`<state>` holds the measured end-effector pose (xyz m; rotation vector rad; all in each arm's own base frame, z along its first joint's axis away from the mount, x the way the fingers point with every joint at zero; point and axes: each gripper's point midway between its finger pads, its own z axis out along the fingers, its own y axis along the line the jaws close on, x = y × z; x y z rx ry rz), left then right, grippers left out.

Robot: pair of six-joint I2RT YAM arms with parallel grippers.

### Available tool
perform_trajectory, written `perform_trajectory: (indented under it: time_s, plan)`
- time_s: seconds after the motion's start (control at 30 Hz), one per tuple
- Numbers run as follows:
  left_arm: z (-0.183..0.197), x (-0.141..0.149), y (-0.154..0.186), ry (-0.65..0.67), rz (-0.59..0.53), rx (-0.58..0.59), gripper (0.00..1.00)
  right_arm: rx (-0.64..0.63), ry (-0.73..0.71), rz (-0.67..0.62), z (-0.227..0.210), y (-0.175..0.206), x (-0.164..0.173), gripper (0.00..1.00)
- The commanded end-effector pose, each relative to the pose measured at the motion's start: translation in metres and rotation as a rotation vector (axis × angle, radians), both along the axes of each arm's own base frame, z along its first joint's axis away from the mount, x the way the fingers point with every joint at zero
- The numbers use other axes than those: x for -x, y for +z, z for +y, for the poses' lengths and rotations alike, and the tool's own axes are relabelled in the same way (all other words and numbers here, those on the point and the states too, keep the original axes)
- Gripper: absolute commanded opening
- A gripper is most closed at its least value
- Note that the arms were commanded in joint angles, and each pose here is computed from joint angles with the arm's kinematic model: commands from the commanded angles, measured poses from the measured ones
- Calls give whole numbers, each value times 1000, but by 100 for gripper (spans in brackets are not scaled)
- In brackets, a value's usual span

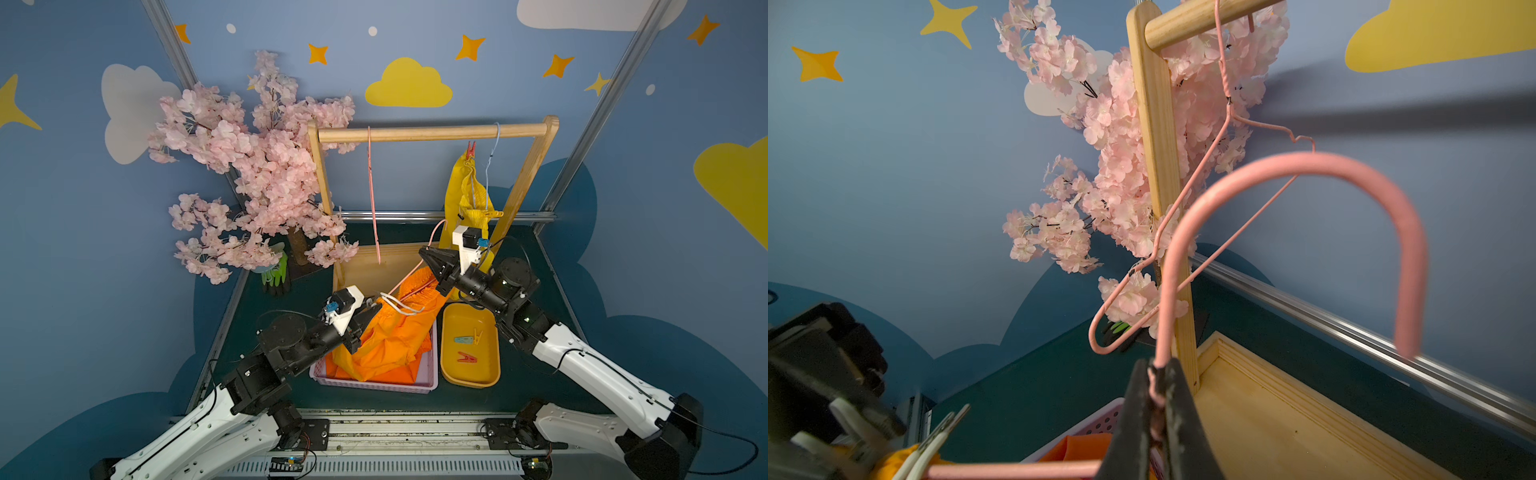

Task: Remove the clothespins securing shorts to the hanger
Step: Remove the clothespin from the hanger.

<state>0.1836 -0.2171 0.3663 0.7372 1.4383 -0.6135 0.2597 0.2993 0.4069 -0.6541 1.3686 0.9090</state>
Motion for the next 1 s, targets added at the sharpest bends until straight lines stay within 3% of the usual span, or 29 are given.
perform_trajectory:
  time_s: [0.0,0.07,0.17,0.43,0.47,0.6,0.97]
  plan:
    - [6,4,18,2,-44,61,37,2,32,-19,5,1,6,0]
    - [6,5,18,-2,-46,59,45,-1,35,-24,6,2,7,0]
    - [3,7,14,-19,-37,45,38,1,38,-26,7,2,7,0]
    - [-7,9,2,-68,6,-6,37,9,39,-28,12,2,5,0]
    - [-10,9,-1,-79,14,-17,35,9,36,-26,12,2,4,0]
    - [-12,6,-3,-71,24,-27,4,12,22,-23,11,-1,1,0]
    - [9,-5,18,54,-68,38,3,52,6,11,14,-22,-5,0]
